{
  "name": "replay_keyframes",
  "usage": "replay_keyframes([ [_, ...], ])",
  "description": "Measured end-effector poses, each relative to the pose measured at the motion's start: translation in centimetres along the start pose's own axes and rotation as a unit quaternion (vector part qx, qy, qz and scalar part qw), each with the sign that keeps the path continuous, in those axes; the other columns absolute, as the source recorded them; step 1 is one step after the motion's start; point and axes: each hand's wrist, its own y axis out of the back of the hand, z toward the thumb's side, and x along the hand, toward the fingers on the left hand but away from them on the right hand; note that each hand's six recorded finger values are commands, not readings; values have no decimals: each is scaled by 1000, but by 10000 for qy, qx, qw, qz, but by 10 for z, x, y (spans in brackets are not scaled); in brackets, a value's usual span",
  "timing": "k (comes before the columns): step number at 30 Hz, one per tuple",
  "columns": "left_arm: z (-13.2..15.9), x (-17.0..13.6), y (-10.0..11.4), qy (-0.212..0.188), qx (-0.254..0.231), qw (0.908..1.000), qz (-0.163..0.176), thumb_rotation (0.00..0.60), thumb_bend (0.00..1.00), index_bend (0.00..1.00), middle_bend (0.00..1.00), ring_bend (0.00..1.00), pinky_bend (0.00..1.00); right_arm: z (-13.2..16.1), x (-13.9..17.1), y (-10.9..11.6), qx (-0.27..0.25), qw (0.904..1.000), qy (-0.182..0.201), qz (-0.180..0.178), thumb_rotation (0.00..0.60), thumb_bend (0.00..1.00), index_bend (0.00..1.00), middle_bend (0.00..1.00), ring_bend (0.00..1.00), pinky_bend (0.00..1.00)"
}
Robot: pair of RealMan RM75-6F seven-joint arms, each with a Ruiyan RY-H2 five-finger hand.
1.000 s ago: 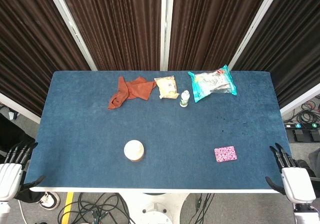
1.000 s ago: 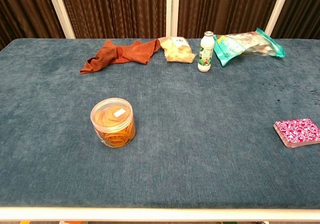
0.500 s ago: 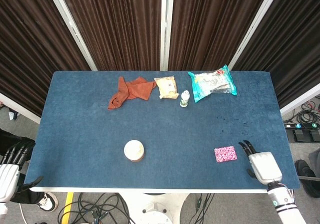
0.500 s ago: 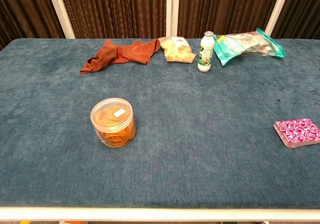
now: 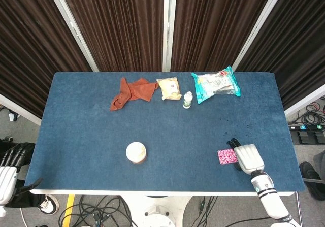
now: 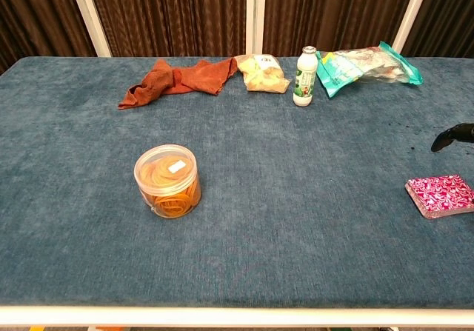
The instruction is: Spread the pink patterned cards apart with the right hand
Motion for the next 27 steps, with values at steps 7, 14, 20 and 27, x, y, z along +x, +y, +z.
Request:
replay_keyframes([
  [7,-4,-1,3,38,-24,10000,40,600,143,105,77,0,80,11,-14,-9,1,9999,2,145,600,157,198,211,633,787],
  [14,-4,-1,1,36,-34,10000,8,600,143,105,77,0,80,14,-16,-13,4,9999,-20,170,600,157,196,229,649,787],
  [20,-4,-1,2,31,-43,10000,8,600,143,105,77,0,80,12,-15,-15,23,9998,-47,167,600,158,217,244,651,787],
  [27,-5,-1,4,68,-36,9999,69,600,143,105,77,0,80,11,-20,-19,69,9997,-37,234,600,158,229,248,651,787],
])
